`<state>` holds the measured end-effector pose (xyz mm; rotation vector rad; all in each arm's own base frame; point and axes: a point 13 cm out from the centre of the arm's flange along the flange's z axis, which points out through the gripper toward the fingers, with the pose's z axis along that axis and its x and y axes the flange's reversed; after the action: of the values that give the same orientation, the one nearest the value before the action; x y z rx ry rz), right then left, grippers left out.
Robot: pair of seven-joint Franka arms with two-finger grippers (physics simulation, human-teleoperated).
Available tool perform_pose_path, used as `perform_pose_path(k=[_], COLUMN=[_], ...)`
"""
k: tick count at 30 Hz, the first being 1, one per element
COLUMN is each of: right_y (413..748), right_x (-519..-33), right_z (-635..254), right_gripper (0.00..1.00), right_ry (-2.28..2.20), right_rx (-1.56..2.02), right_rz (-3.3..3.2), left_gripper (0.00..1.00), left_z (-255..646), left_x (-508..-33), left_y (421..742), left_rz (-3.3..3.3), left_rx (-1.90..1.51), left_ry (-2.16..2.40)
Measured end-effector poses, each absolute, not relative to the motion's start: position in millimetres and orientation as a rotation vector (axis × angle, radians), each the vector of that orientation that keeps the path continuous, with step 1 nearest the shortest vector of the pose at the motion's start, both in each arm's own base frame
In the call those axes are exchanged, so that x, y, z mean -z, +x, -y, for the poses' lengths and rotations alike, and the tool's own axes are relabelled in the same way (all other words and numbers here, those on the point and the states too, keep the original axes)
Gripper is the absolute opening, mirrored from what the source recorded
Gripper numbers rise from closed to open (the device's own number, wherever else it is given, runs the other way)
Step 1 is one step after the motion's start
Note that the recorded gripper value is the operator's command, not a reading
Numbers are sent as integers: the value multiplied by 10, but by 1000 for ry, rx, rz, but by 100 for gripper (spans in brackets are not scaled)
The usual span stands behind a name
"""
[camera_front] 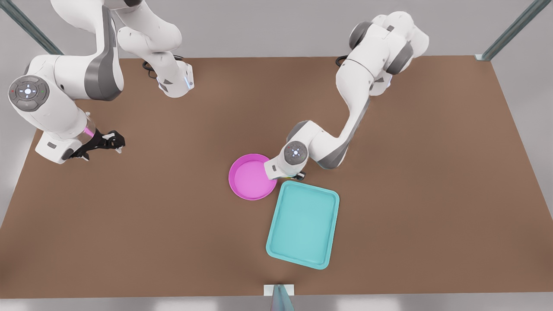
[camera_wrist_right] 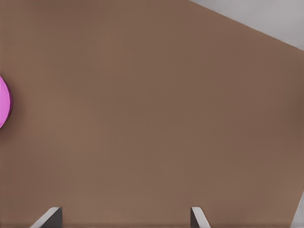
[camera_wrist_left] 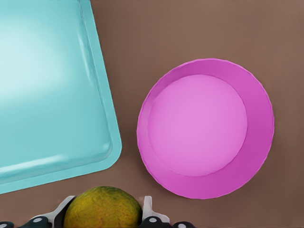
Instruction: Place the orange on the plate with the left arm and the plate on the tray with the right arm
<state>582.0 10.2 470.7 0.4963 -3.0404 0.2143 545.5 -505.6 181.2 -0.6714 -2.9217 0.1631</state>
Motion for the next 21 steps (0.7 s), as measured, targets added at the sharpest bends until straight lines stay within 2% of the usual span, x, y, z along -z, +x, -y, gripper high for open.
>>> perform_pose_path(k=[3, 5, 6, 7, 10, 12, 13, 15, 17, 19, 21], right_y=[5822, 5822, 5822, 5822, 5816, 5813, 5812, 5830, 5829, 5792, 5733], right_x=[-4692, -4679, -4677, -4670, -4640, -4627, -4622, -4530, -4078, -3464, -2864], right_z=[-105, -103, -102, -100, -96, -95, -95, -114, -307, -706, -1129], right_gripper=[100, 100, 100, 100, 100, 100, 100, 100, 100, 100, 100], right_ry=[497, 496, 496, 495, 494, 494, 494, 494, 494, 507, 514], right_rx=[-214, -213, -213, -213, -212, -211, -211, -198, -89, 62, 189], right_rz=[3037, 3034, 3034, 3032, 3026, 3024, 3023, 3009, 2940, 2842, 2768], left_gripper=[71, 72, 76, 100, 100, 100, 100, 100, 100, 100, 100], left_z=[5590, 5709, 5737, 5762, 5792, 5709, 5452, 4191, 2678, 1660, 1138], left_x=[-1604, -1488, -1451, -1424, -1370, -1524, -1818, -2822, -3690, -4357, -4664], left_y=[5259, 5262, 5282, 5302, 5334, 5430, 5621, 6281, 6617, 6483, 5979], left_rz=[2933, 2957, 2969, 2980, 2998, 3015, 3036, 3081, 3092, 3047, 2958], left_rx=[-240, -269, -280, -291, -307, -298, -261, -141, 31, 86, -6], left_ry=[-560, -456, -403, -353, -220, -139, -74, 154, 409, 554, 510])
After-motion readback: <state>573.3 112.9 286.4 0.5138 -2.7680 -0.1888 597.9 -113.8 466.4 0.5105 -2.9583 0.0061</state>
